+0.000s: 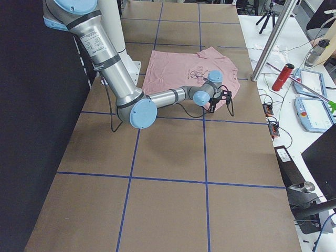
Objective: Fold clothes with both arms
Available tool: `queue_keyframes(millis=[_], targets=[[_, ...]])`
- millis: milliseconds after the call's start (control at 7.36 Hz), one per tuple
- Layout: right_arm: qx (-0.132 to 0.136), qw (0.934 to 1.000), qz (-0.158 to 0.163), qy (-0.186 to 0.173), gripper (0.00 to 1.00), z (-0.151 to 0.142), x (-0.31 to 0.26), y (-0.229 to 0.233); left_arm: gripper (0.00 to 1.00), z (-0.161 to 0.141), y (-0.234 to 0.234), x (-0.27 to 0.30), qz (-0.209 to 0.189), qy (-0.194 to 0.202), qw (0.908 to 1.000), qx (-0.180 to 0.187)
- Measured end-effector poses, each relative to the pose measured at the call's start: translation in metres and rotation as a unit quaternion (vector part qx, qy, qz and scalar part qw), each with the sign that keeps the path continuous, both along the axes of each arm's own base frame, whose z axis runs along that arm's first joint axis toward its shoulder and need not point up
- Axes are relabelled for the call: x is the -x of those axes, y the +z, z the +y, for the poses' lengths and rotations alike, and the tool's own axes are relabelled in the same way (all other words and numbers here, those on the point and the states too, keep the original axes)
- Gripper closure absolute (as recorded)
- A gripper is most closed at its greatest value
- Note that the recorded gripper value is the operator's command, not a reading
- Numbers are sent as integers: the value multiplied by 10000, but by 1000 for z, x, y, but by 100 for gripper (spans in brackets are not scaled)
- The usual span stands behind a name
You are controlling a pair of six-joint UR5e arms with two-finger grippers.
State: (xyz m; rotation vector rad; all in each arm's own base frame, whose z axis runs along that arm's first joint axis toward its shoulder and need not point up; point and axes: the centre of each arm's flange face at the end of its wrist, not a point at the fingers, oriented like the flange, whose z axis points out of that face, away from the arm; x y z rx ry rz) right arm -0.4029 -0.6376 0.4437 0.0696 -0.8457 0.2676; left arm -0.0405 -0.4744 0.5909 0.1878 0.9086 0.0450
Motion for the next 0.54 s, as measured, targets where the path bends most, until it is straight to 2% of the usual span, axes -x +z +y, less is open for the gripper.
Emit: queue_keyframes(millis=[272,543], targets=[[-85,9999,-138,24,100,-5,6,-26,0,0,-1,-1,68,19,10000,5],[-31,9989,-433,164,100,-4,40,-83,0,1,-1,-1,123,30,9999,12]])
